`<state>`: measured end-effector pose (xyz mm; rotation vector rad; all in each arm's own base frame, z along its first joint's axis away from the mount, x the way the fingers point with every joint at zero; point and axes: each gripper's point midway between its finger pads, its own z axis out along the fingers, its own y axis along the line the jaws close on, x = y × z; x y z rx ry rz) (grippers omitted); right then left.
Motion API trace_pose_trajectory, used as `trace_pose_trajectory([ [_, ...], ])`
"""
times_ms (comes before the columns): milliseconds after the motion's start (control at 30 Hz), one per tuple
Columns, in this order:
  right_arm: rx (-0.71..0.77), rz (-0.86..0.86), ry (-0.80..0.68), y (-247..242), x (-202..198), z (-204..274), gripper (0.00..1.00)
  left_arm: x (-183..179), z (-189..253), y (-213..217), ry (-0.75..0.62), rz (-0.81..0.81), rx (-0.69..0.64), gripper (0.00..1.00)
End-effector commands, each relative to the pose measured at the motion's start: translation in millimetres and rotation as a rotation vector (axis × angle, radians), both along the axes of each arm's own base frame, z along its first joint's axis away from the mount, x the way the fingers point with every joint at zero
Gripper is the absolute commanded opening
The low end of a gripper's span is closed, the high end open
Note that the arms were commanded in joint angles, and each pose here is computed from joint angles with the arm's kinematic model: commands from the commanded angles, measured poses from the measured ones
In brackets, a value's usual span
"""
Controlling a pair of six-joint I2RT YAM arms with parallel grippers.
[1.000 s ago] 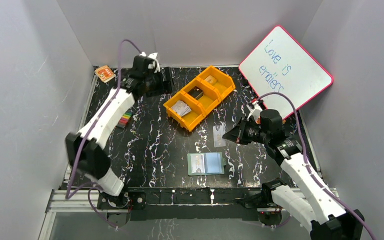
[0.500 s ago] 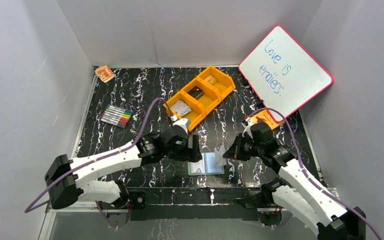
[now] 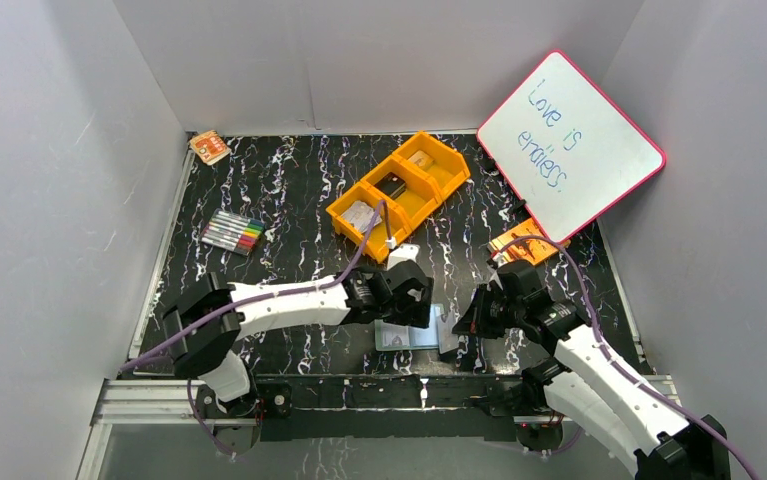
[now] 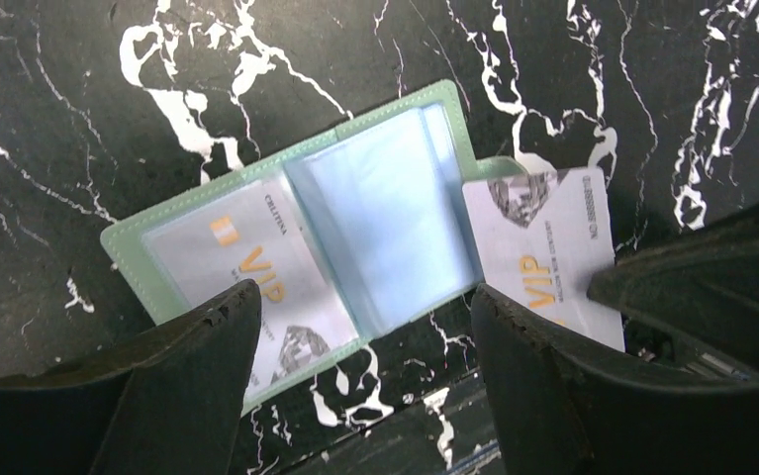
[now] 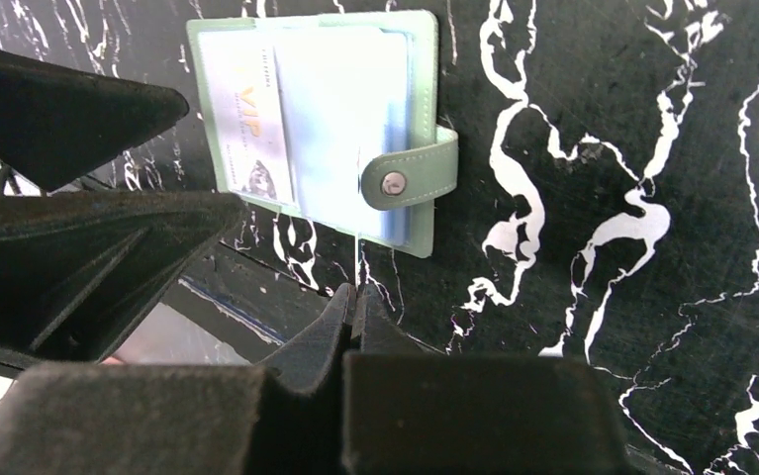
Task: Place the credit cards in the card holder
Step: Insert the credit card into the card holder.
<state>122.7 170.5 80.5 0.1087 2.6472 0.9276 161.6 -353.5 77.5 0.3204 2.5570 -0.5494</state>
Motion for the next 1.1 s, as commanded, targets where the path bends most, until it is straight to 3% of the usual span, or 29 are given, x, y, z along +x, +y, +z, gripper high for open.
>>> trace_pose_trajectory([
  [0, -0.017, -0.011, 0.021, -3.1, -3.6, -8.8, 0.0, 17.0, 5.3, -11.3, -0.044, 0.045, 0.014, 0.74],
  [400, 0.004, 0.023, 0.048, 1.8, -8.8, -19.9, 0.0, 24.7, -38.3, -16.8, 0.007, 0.019, 0.207, 0.71],
  [533, -0.008, 0.015, 0.037, -1.1, -8.1, -17.6, 0.0, 25.4, -47.5, -8.7, 0.005, 0.023, 0.258, 0.56],
  [700, -0.02, 0.006, -0.01, -3.7, -2.1, -0.3, 0.0, 24.5, -54.3, 1.7, 0.003, 0.036, 0.291, 0.23],
  [800, -0.011, 0.007, -0.054, -2.5, 4.0, 12.6, 0.0, 24.4, -54.7, 5.8, 0.001, 0.044, 0.296, 0.08],
  [900, 0.018, 0.015, -0.079, 1.7, 6.4, 20.1, 0.0, 24.1, -55.4, 6.9, 0.002, 0.049, 0.295, 0.02],
  [1067, 0.091, 0.071, -0.088, 15.3, 5.2, 28.5, 0.0, 22.6, -57.6, 10.3, 0.008, 0.058, 0.298, 0.0],
])
